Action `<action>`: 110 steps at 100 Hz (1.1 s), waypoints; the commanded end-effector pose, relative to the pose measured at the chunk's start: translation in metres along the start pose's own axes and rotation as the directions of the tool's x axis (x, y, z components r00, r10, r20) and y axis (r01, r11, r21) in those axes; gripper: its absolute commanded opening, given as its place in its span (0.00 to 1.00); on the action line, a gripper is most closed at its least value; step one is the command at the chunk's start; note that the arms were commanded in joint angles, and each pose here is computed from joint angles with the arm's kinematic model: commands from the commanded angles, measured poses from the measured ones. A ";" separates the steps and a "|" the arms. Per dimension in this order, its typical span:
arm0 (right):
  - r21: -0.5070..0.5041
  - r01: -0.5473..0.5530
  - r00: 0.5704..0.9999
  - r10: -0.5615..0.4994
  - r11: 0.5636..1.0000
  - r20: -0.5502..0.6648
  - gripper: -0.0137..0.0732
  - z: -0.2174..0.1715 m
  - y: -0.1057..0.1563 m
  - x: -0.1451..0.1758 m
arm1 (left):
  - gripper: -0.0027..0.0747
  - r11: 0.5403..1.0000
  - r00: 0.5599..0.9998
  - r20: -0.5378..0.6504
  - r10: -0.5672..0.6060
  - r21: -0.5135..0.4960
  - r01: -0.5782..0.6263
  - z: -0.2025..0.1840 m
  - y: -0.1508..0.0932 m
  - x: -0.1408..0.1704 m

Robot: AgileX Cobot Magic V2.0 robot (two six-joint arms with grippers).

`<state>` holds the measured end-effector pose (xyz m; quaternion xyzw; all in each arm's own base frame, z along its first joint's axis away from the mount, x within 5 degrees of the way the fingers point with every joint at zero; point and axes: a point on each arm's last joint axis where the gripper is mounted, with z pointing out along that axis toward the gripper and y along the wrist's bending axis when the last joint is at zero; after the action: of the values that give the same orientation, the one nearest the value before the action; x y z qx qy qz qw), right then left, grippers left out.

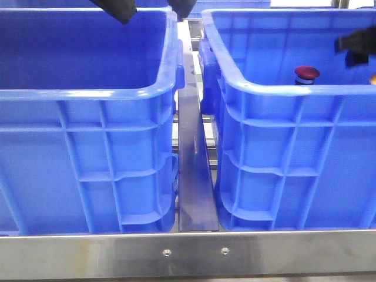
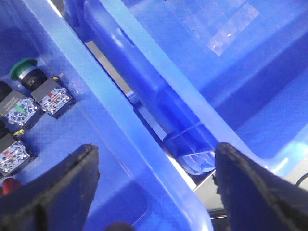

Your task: Pick red and yellow buttons and place in box

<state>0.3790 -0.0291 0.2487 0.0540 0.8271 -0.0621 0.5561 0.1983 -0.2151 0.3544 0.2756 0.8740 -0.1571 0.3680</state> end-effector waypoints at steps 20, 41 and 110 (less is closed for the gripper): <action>-0.047 -0.009 0.988 0.016 0.999 0.154 0.74 -0.060 -0.004 -0.059 | 0.65 0.999 0.992 0.124 -0.006 0.038 0.002 -0.017 -0.003 -0.015; -0.117 0.000 0.990 0.017 0.993 0.139 0.62 -0.093 -0.002 -0.069 | 0.57 1.000 0.990 0.138 -0.010 0.003 0.010 -0.019 0.000 -0.016; -0.193 0.022 0.976 0.021 0.981 0.217 0.07 -0.213 -0.008 -0.042 | 0.01 0.897 0.934 0.306 -0.185 -0.336 0.288 -0.087 0.099 -0.013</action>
<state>0.2152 -0.0005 0.3476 -0.0148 0.7986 0.0274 0.6011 0.2185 -0.1163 0.3988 0.0968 0.8769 -0.0599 0.4671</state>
